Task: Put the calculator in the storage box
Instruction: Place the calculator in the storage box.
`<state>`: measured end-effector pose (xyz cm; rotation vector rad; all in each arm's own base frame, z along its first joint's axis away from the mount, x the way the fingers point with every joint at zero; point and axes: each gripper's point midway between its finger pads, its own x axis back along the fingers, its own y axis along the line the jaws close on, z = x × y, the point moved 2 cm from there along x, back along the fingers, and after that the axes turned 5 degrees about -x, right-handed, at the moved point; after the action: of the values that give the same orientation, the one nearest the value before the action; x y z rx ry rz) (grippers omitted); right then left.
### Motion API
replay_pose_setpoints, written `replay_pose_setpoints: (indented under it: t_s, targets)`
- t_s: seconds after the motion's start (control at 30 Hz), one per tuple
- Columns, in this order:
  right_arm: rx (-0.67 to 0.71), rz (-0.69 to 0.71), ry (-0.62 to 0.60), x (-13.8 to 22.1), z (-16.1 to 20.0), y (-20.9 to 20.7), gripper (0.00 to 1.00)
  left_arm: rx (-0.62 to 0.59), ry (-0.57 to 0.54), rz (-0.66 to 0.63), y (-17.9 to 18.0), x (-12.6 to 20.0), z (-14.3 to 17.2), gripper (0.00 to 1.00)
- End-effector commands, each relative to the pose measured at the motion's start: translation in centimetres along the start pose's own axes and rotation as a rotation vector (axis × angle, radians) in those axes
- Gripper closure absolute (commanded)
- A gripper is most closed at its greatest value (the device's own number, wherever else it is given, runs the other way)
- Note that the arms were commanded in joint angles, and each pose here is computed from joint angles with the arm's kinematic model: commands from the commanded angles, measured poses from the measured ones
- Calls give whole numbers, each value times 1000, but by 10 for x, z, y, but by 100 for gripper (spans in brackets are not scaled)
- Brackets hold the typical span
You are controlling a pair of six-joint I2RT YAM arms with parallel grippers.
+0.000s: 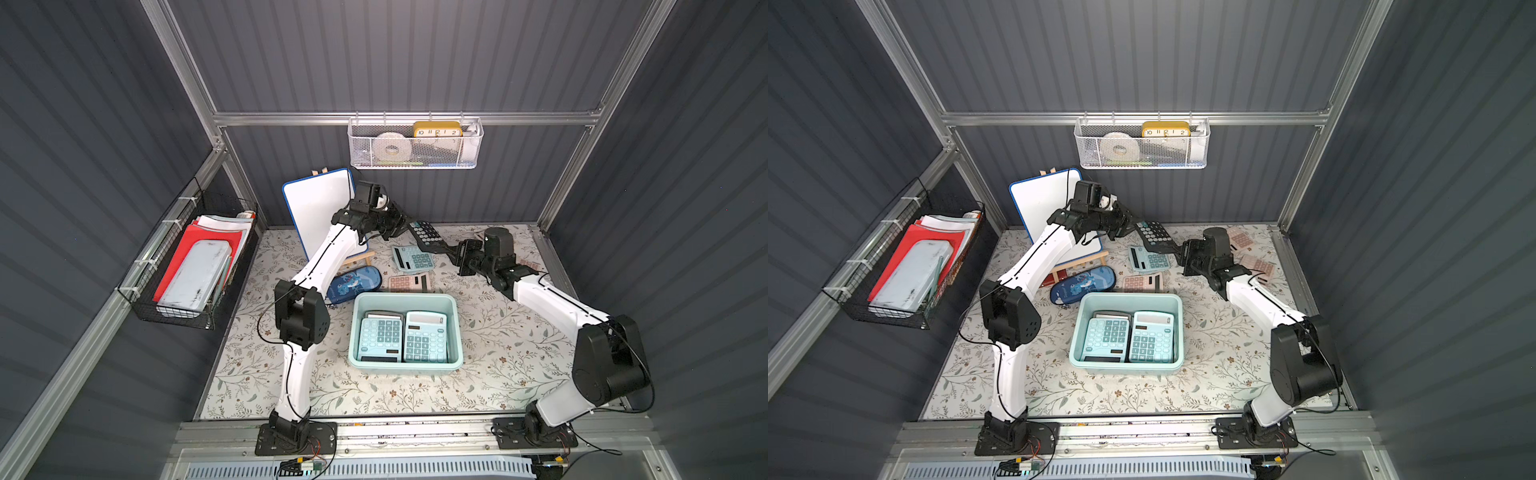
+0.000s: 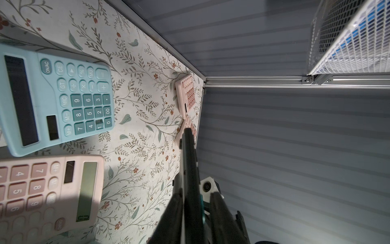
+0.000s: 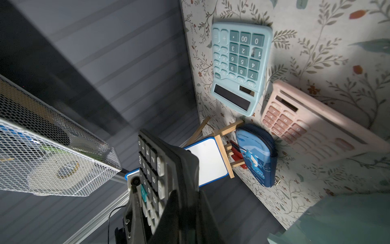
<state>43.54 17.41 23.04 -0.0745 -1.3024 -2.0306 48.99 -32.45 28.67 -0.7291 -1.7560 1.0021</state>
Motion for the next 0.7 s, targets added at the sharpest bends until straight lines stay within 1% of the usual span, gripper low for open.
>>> replay_pose_setpoints:
  t_s: [0.0, 0.17, 0.27, 0.3, 0.43, 0.47, 0.53, 0.63, 0.67]
  targets:
    - [13, -45, 15, -3, 7, 15, 100, -1, 44, 9, -2, -6, 7, 81]
    - [19, -54, 20, -3, 9, 19, 100, -12, 46, 23, -7, -4, 7, 93]
    - [32, -63, 26, -2, 10, 20, 100, -34, 54, 40, -12, -1, 7, 96]
    - [43, -66, 28, -1, 11, 21, 99, -48, 55, 42, -13, -1, 6, 96]
    - [65, -53, 22, 10, 9, 17, 62, -88, 65, 47, -16, 11, 2, 98]
    - [72, -47, 18, 14, 8, 15, 56, -93, 67, 44, -15, 15, 1, 98]
    - [82, -28, -1, 24, 1, 9, 45, -115, 69, 36, -11, 26, -2, 99]
    - [102, 4, -28, 41, -9, 2, 34, -143, 104, 38, -7, 41, 2, 100]
    - [115, 11, -37, 46, -12, 1, 32, -150, 114, 35, -5, 46, 5, 100]
